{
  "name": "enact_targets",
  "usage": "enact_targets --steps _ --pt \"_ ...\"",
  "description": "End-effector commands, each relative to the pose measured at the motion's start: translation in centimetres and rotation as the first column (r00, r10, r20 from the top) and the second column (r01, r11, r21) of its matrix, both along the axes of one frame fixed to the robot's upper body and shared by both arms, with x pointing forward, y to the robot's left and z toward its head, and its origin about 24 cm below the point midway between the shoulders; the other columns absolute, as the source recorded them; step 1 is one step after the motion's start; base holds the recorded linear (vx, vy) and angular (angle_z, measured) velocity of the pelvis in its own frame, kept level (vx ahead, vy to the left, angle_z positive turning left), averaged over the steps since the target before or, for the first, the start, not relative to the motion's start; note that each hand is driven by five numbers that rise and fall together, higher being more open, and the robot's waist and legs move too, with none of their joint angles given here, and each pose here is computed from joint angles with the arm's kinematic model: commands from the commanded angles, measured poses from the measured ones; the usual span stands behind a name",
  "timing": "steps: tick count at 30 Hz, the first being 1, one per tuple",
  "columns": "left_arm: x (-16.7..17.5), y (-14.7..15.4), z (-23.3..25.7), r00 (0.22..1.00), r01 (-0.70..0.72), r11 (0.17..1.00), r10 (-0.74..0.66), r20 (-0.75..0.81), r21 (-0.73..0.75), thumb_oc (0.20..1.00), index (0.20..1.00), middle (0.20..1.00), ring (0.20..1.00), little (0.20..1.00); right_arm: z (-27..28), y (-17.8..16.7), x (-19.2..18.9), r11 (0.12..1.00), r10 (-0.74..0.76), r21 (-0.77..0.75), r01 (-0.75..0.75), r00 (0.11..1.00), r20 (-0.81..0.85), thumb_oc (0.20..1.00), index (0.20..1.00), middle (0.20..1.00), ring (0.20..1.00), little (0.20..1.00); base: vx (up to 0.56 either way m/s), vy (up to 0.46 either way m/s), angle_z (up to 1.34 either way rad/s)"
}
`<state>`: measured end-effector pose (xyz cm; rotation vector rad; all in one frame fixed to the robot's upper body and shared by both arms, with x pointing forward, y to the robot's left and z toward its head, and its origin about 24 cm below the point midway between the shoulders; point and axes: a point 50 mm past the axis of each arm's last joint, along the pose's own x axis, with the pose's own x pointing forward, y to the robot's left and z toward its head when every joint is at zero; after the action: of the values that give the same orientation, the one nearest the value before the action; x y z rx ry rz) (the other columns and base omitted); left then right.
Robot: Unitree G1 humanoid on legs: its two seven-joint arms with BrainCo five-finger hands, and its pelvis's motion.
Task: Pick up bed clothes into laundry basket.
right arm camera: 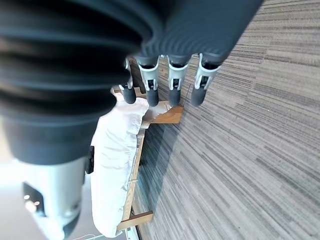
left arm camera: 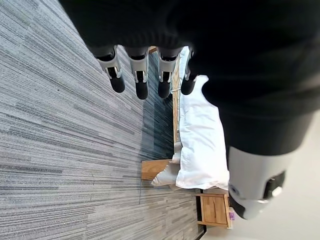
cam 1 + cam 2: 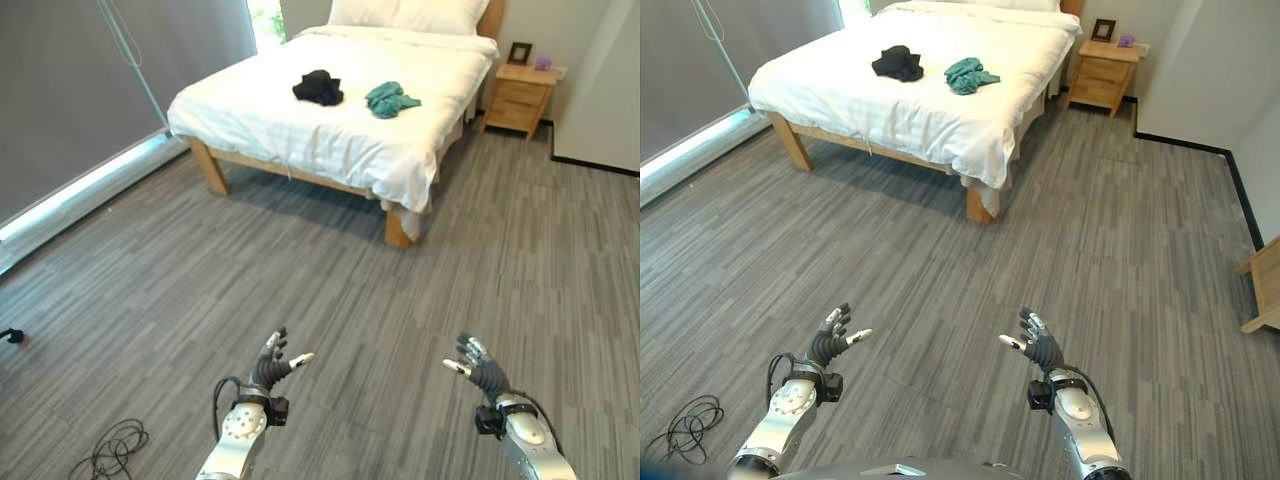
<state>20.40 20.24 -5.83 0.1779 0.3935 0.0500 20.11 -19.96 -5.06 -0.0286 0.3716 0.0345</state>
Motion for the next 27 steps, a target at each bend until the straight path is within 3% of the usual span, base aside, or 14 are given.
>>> enact_targets --steps 1,12,17,24,27 --pt "1.9 1.0 2.1 0.994 -0.016 0.999 0.012 0.113 0.033 1.0 1.0 1.0 1.0 1.0 2.7 0.3 2.1 0.997 0.071 -0.045 -0.065 0.987 0.142 1.0 1.0 1.0 1.0 1.0 0.02 0.056 -0.11" --pt "2.6 2.9 3.6 0.985 -0.076 0.991 0.057 0.165 0.109 1.0 1.0 1.0 1.0 1.0 3.2 0.2 2.3 0.998 0.044 -0.058 -0.035 0.985 0.166 1.0 1.0 1.0 1.0 1.0 0.05 0.129 -0.1" --pt "2.9 3.4 4.8 0.976 -0.067 0.99 0.04 0.213 0.123 1.0 1.0 1.0 1.0 1.0 2.4 -1.3 0.8 0.998 -0.057 0.002 0.058 0.99 0.129 1.0 1.0 1.0 1.0 1.0 0.38 -0.178 0.15" --pt "3.0 3.5 5.3 0.97 -0.068 0.989 0.034 0.24 0.134 1.0 1.0 1.0 1.0 1.0 2.5 -0.9 1.2 1.0 -0.01 -0.011 0.012 0.991 0.133 1.0 1.0 1.0 1.0 1.0 0.46 -0.217 0.21" --pt "3.6 2.8 5.8 0.96 -0.076 0.996 0.063 0.271 0.037 1.0 1.0 1.0 1.0 1.0 3.8 -1.2 2.5 1.0 -0.013 0.016 0.01 0.982 0.187 1.0 1.0 1.0 1.0 1.0 0.47 -0.375 0.44"
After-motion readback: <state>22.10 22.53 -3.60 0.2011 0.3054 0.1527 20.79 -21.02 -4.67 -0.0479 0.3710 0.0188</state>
